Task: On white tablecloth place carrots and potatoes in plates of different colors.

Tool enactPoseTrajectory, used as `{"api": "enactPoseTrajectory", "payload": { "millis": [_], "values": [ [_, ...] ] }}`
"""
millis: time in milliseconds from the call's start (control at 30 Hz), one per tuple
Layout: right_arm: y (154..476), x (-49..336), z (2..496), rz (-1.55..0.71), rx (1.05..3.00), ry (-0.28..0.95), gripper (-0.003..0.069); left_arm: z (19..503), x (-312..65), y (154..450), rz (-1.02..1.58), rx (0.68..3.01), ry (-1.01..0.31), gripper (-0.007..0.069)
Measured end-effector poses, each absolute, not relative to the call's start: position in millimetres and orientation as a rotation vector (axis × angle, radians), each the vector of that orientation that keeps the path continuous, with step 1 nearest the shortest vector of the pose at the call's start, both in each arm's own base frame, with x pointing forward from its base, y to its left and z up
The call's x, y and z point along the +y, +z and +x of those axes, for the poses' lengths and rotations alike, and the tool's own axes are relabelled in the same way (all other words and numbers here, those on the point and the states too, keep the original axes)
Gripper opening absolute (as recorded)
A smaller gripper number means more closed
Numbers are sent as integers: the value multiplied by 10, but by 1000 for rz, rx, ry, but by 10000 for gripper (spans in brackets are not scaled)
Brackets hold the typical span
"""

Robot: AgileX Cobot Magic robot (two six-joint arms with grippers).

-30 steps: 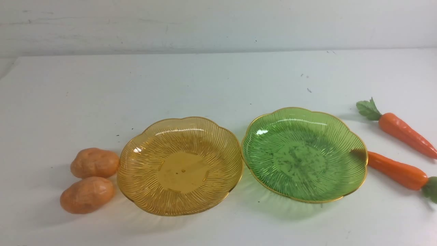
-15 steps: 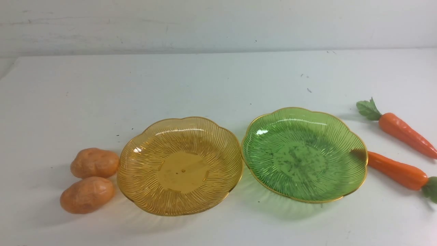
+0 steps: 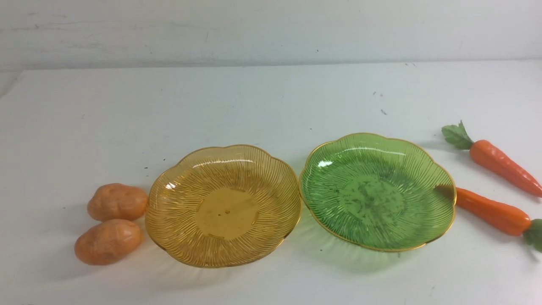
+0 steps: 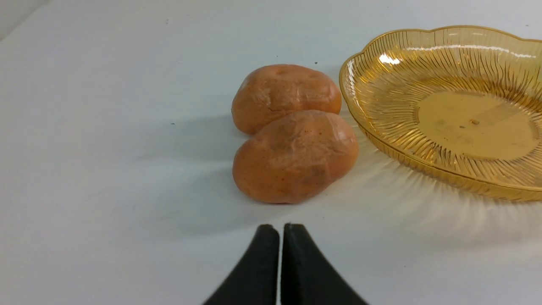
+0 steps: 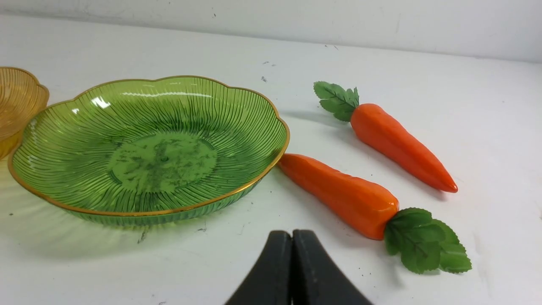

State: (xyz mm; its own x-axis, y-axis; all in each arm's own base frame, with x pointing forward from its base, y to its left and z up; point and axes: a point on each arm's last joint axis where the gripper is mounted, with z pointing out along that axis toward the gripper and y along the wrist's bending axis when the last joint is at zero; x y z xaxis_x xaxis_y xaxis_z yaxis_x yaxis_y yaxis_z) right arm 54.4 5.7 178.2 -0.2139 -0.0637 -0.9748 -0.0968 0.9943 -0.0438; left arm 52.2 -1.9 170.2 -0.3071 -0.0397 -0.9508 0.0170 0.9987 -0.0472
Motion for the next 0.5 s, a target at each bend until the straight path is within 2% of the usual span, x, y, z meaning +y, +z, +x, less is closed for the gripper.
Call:
{"api": "enactPoseTrajectory", "payload": {
  "millis": [333, 400, 433, 467, 500],
  "values": [
    [1782, 57, 544, -117, 1788, 31, -17, 522, -19, 1702, -16, 1882, -56, -3],
    [1784, 75, 543, -38, 1790, 125, -17, 522, -19, 1702, -16, 1882, -56, -3],
    [1789, 98, 541, 60, 1789, 240, -17, 522, -19, 1702, -16, 1882, -56, -3],
    [1790, 103, 541, 88, 1788, 271, -17, 522, -19, 1702, -16, 1882, -56, -3],
    [1796, 122, 539, 162, 1782, 362, -17, 522, -19, 1702, -16, 1882, -56, -3]
  ]
}}
